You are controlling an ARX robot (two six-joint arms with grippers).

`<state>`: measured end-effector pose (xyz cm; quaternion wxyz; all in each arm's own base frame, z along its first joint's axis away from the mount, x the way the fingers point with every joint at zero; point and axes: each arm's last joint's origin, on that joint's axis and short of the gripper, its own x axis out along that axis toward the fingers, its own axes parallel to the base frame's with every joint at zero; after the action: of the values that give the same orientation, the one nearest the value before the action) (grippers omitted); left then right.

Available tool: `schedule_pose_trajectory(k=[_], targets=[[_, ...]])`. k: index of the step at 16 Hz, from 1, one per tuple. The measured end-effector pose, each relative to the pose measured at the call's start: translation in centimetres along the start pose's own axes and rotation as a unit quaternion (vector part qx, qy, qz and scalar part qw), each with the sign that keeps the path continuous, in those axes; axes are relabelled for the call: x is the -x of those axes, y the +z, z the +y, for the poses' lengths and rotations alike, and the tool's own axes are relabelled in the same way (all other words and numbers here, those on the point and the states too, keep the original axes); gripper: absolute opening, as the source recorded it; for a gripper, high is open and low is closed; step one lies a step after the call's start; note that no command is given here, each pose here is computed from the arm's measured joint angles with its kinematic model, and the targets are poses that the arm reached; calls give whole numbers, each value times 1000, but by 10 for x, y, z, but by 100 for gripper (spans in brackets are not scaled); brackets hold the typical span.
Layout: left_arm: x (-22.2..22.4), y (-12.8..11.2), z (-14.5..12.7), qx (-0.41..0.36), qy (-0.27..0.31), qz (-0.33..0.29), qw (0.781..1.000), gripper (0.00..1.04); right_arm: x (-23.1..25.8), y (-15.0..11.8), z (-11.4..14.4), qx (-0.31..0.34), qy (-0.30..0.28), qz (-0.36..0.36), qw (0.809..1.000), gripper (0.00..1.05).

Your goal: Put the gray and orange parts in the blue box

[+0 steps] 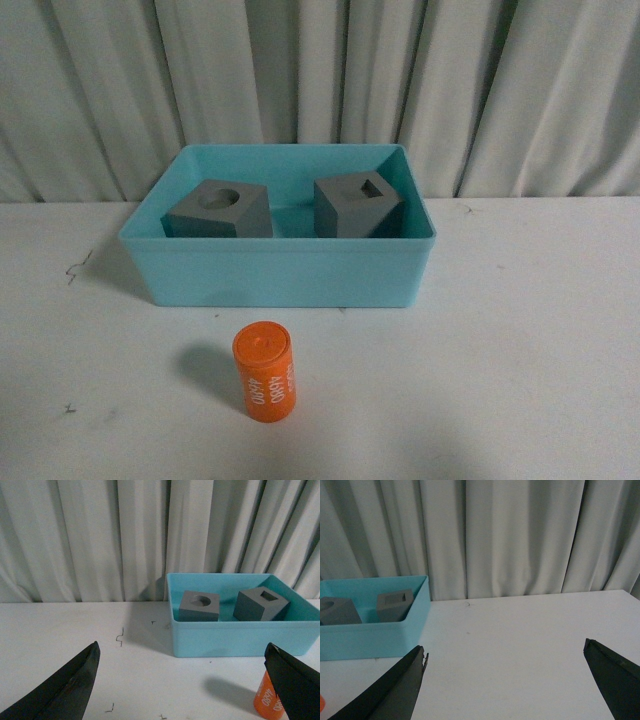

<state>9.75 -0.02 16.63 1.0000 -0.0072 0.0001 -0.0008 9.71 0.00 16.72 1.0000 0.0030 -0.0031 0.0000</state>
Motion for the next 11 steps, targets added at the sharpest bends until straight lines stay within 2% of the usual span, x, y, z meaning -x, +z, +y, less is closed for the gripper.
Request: schedule_pose_trajectory(k=[2, 3, 4, 5, 6, 7, 8, 10, 11], targets=[[0, 0, 0, 0, 0, 0, 1000, 98, 0, -1, 0, -1, -2, 9, 1000, 98], [0, 0, 0, 0, 0, 0, 1000, 98, -2, -1, -1, -25, -28, 123, 992, 98], [0, 0, 0, 0, -1, 0, 1000, 98, -18, 10, -5, -43, -37, 184, 981, 98], [0, 0, 0, 0, 0, 0, 1000, 98, -38, 31, -11, -49, -25, 167, 984, 98], [0, 0, 0, 0, 0, 0, 1000, 98, -65, 57, -13, -25, 19, 128, 991, 98], [0, 0, 0, 0, 0, 0, 1000, 98, -91, 72, -10, 6, 70, 114, 991, 98], [0, 0, 0, 0, 0, 0, 1000, 98, -115, 73, 0, 43, 136, 132, 981, 98], [0, 0, 0, 0, 0, 0, 1000, 98, -151, 41, 35, 100, 275, 230, 928, 98], [0, 0, 0, 0, 0, 0, 1000, 98, -163, 33, 56, 131, 325, 249, 903, 98]])
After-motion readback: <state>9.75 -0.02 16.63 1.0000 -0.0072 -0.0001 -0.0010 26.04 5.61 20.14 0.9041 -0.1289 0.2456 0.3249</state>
